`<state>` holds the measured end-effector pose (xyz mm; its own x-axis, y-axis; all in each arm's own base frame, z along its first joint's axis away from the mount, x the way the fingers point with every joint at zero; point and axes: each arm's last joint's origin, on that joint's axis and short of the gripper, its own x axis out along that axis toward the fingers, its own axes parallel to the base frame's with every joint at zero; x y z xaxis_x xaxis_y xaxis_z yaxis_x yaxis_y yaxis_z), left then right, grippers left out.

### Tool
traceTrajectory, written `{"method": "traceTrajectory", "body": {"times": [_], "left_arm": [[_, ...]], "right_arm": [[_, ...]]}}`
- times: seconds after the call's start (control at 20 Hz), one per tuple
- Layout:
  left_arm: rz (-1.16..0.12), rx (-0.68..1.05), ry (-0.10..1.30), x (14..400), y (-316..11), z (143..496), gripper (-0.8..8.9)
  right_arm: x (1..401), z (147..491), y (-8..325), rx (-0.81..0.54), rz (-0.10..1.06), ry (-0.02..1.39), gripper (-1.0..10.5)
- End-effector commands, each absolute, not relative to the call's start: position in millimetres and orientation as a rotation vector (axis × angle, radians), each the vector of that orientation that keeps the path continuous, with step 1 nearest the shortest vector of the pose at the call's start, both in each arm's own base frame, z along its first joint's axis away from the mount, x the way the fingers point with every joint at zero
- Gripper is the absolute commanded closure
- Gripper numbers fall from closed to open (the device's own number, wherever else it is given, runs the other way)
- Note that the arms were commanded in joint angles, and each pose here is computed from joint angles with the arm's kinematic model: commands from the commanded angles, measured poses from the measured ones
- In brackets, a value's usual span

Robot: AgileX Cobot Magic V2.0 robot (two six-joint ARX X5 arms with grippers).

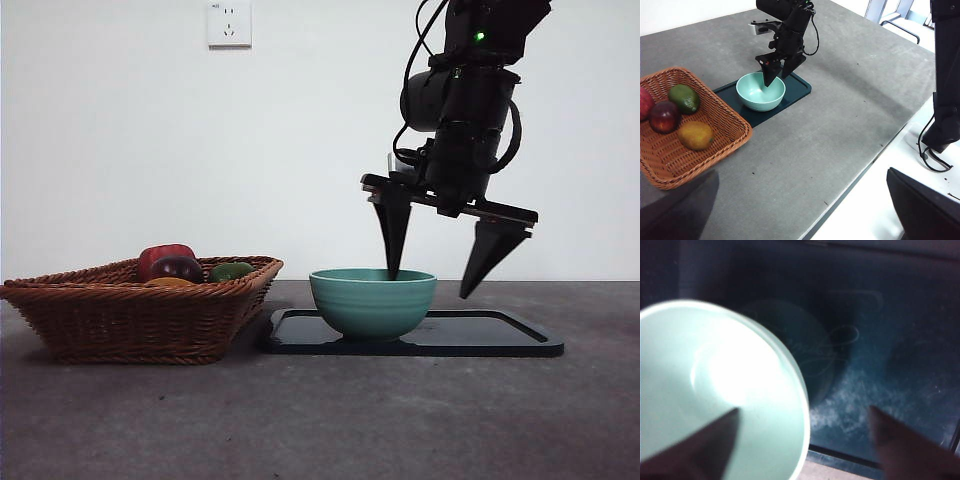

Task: Pick up the wifruite, put it on the bowl, pick up the plate, put it on desk

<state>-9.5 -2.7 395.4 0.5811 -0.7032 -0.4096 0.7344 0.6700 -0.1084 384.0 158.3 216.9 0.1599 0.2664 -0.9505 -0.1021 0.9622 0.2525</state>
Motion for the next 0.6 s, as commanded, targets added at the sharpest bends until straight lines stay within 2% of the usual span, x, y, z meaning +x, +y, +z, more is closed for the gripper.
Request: {"method": "traceTrajectory", "body": {"times": [0.05,0.1,0.2,0.3,0.5,0.6], "left_arm": [[-0.853,0.077,0.419,-11,-2,399,2.79],[-0.853,0.077,0.419,-11,-2,399,2.79],[-0.853,0.077,0.419,-11,-2,399,2.78],[-0.853,0.077,0.419,-11,-2,399,2.78],[-0.853,0.077,0.419,-11,-2,399,2.79],[-0.853,0.077,0.419,-11,-2,399,2.79]], "right_arm": [[389,212,162,0.152,0.264,1.400,7.0],[389,210,163,0.160,0.274,1.411,7.2],[390,205,164,0.169,0.279,1.430,8.5],[389,205,166,0.165,0.284,1.427,9.3],[388,206,166,0.151,0.270,1.424,9.4],[387,217,157,0.166,0.259,1.408,9.4]]}}
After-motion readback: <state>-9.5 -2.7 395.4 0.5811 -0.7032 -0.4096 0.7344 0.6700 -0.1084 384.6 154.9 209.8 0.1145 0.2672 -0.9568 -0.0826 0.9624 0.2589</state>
